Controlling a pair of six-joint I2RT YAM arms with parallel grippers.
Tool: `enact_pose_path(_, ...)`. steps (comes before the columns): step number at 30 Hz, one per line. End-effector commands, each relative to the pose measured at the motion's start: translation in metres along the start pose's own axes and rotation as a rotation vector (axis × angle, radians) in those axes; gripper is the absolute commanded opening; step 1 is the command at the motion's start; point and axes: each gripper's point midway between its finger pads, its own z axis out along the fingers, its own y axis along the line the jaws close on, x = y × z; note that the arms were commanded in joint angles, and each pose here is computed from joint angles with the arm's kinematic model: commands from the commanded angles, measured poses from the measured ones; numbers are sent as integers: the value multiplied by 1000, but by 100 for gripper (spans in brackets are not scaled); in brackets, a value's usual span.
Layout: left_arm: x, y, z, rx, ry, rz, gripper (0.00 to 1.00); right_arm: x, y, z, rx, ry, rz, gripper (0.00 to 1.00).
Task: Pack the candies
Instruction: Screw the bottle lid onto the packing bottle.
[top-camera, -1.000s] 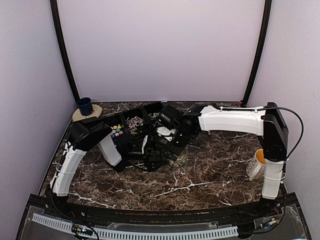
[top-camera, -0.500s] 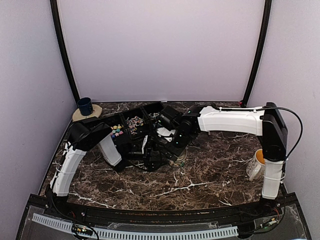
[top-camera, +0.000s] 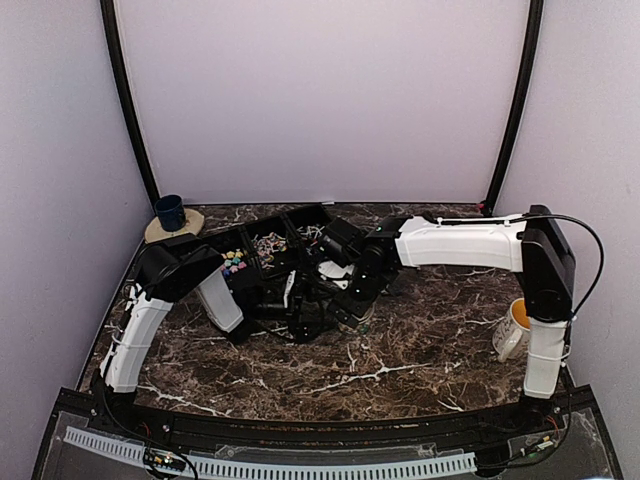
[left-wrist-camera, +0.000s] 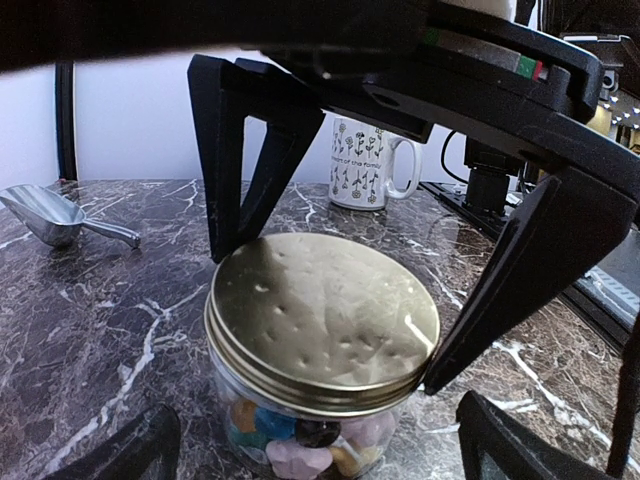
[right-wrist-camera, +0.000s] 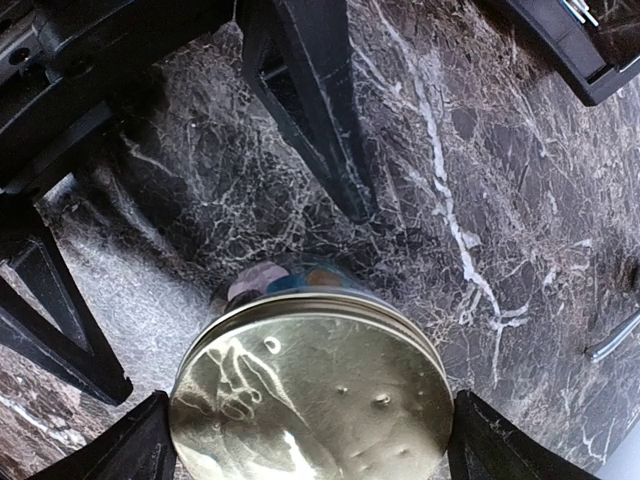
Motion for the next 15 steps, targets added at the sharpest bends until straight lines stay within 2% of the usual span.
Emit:
enact_pose_path(1, 85, -9, -24, -19, 159, -255, 99, -3, -1, -3, -12, -21, 24, 91)
enact_pose_path(15, 85, -11, -23, -8, 159, -255, 99, -5, -11, -13, -36, -75, 72, 84)
